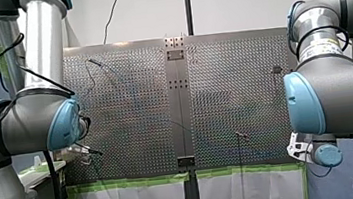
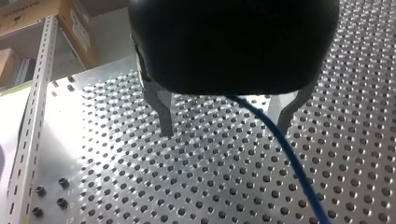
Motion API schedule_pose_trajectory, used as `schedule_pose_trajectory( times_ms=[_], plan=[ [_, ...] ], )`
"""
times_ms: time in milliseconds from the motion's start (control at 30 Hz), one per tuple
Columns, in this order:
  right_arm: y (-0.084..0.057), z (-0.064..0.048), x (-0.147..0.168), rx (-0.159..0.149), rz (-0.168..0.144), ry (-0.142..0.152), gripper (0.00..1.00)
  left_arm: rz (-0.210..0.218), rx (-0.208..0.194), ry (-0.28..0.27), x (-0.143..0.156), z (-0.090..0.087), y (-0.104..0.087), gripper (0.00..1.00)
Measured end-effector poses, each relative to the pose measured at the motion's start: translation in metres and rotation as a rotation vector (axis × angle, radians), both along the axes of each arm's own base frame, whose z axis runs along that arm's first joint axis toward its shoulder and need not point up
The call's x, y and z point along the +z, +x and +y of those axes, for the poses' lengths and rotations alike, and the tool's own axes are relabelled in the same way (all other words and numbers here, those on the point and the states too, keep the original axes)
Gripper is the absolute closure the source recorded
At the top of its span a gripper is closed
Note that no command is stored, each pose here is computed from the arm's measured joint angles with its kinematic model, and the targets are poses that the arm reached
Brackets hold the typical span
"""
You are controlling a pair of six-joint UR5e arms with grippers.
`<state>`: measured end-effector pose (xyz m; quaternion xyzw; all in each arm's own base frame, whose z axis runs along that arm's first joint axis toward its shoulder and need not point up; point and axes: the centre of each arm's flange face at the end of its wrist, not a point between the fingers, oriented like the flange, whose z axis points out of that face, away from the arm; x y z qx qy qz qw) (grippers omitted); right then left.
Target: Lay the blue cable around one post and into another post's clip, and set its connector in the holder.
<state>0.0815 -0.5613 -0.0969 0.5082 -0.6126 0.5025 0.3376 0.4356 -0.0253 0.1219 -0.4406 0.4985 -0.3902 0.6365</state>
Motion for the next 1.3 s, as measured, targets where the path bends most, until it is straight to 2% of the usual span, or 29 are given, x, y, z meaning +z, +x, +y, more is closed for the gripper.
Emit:
schedule_pose_trajectory(
  times_ms=[200, 333, 500, 733, 833, 1067, 1300],
  plan=[
    [0.002, 0.001, 0.0, 0.005, -0.001, 0.003, 1.0, 0.0, -0.057, -0.008, 0.019, -0.007, -0.003, 0.0],
    [0.003, 0.001, 0.0, 0.006, -0.001, 0.007, 1.0, -0.005, -0.07, -0.002, 0.032, -0.009, -0.005, 0.0],
    [0.004, 0.002, -0.001, 0.007, 0.001, 0.01, 1.0, -0.038, -0.068, 0.028, 0.052, -0.009, -0.004, 0.0],
    [0.008, 0.0, 0.0, 0.017, 0.01, 0.009, 1.0, -0.087, -0.052, 0.099, 0.09, -0.001, 0.01, 0.0],
    [0.01, 0.0, 0.0, 0.021, 0.015, 0.015, 1.0, -0.096, -0.048, 0.11, 0.103, 0.001, 0.016, 0.0],
    [0.013, 0.001, 0.0, 0.027, 0.016, 0.028, 1.0, -0.108, -0.036, 0.116, 0.127, 0.003, 0.014, 0.0],
    [0.018, 0.001, 0.0, 0.034, 0.017, 0.03, 1.0, -0.094, -0.037, 0.138, 0.143, -0.001, 0.003, 0.0]
  ],
)
